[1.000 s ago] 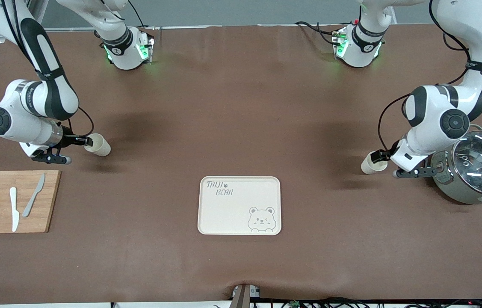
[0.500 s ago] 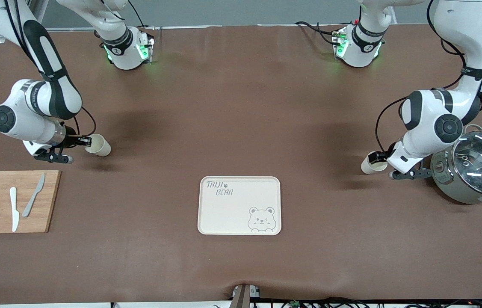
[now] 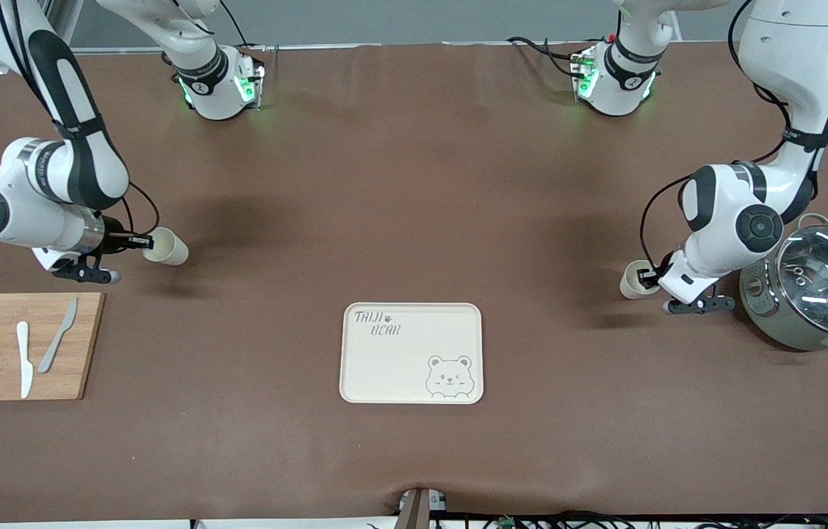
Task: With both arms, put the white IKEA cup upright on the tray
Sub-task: 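Lift the cups with the right gripper while the left gripper lifts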
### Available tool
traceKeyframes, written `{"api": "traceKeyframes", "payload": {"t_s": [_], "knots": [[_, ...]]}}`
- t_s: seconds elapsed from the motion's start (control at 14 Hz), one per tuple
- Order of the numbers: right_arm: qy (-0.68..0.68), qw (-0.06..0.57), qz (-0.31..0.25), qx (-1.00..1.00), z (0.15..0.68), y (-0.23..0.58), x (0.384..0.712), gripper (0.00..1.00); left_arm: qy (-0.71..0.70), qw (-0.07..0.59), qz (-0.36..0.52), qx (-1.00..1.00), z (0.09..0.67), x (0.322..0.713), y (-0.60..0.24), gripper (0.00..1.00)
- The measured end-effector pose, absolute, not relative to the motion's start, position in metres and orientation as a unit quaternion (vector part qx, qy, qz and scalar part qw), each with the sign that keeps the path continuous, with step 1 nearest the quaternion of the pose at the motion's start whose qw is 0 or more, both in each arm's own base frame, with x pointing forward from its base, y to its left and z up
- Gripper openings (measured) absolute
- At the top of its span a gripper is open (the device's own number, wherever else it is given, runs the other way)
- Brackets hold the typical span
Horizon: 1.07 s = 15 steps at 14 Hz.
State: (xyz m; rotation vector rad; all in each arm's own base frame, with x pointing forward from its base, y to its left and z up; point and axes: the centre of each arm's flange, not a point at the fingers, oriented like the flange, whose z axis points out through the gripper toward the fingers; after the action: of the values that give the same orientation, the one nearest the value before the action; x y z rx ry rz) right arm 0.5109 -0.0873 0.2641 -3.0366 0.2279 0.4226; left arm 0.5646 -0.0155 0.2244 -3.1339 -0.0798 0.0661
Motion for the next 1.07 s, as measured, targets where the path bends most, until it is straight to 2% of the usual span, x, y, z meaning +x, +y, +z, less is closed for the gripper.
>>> {"api": "traceKeyframes", "payload": {"t_s": [0.07, 0.71, 1.07], "knots": [[0.073, 0.035, 0.143, -0.986, 0.276, -0.088, 0.518, 0.02, -0.026, 0.003, 0.016, -1.0, 0.229, 0.568, -0.016, 0.03], [0.117, 0.031, 0.168, -0.978, 0.359, -0.071, 0.558, 0.02, -0.028, 0.004, 0.035, -0.999, 0.325, 0.605, -0.04, 0.04], [0.15, 0.02, 0.172, -0.973, 0.421, -0.045, 0.576, 0.02, -0.067, 0.0, 0.034, -0.997, 0.383, 0.621, -0.107, 0.04]]}}
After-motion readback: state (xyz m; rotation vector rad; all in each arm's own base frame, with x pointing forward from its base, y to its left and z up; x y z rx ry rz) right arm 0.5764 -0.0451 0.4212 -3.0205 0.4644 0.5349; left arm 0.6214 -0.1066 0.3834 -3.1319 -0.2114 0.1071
